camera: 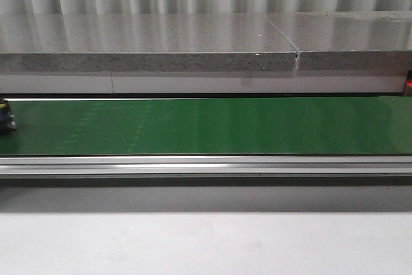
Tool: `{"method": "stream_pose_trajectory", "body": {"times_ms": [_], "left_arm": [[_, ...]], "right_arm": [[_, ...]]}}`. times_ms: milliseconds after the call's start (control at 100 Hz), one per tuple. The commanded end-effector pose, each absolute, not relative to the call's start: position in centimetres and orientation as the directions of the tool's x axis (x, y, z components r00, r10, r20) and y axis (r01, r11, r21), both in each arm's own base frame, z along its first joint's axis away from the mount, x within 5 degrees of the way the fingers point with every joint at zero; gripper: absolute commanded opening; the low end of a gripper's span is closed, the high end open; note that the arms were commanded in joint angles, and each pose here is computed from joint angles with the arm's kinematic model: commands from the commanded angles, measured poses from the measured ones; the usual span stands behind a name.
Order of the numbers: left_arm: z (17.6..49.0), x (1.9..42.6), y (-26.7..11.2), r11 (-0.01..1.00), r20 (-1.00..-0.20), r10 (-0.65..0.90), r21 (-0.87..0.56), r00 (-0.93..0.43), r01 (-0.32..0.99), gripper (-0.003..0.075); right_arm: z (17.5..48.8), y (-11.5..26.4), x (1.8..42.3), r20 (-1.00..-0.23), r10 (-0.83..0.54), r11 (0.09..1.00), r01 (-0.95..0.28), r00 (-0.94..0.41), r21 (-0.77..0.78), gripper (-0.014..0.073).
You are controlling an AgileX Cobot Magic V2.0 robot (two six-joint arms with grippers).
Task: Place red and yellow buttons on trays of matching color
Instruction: 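Carry the red button with the left gripper onto the belt and release, then move the left gripper over a yellow push button and grasp it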
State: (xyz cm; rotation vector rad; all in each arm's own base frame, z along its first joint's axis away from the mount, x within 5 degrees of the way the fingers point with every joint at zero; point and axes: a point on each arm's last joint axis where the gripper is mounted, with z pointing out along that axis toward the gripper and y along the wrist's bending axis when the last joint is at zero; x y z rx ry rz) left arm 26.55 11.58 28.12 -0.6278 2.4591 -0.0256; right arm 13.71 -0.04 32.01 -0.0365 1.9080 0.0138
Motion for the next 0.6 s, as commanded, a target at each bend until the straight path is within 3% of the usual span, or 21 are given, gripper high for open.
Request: {"method": "stream_pose_trajectory", "body": {"times_ms": [0,250,590], "left_arm": [[28.2,27.3,13.1,0.863,-0.588,-0.477,-0.173,-0.653,-0.475,0.0638],[24.5,29.6,15.8,0.827,-0.506,-0.544,-0.186,-0.669,-0.531,0.0638],[22.7,32.7,17.6,0.825,-0.482,-0.55,-0.183,-0.682,-0.535,0.0638]], "right_arm": [[33.6,-0.2,13.8,-0.972,-0.013,1.0,-0.016,-0.233,-0.009,-0.0068],[33.6,-0.2,13.8,-0.972,-0.013,1.0,-0.016,-0.233,-0.009,-0.0068],[33.6,-0.2,13.8,-0.972,-0.013,1.0,-0.016,-0.233,-0.009,-0.0068]]}}
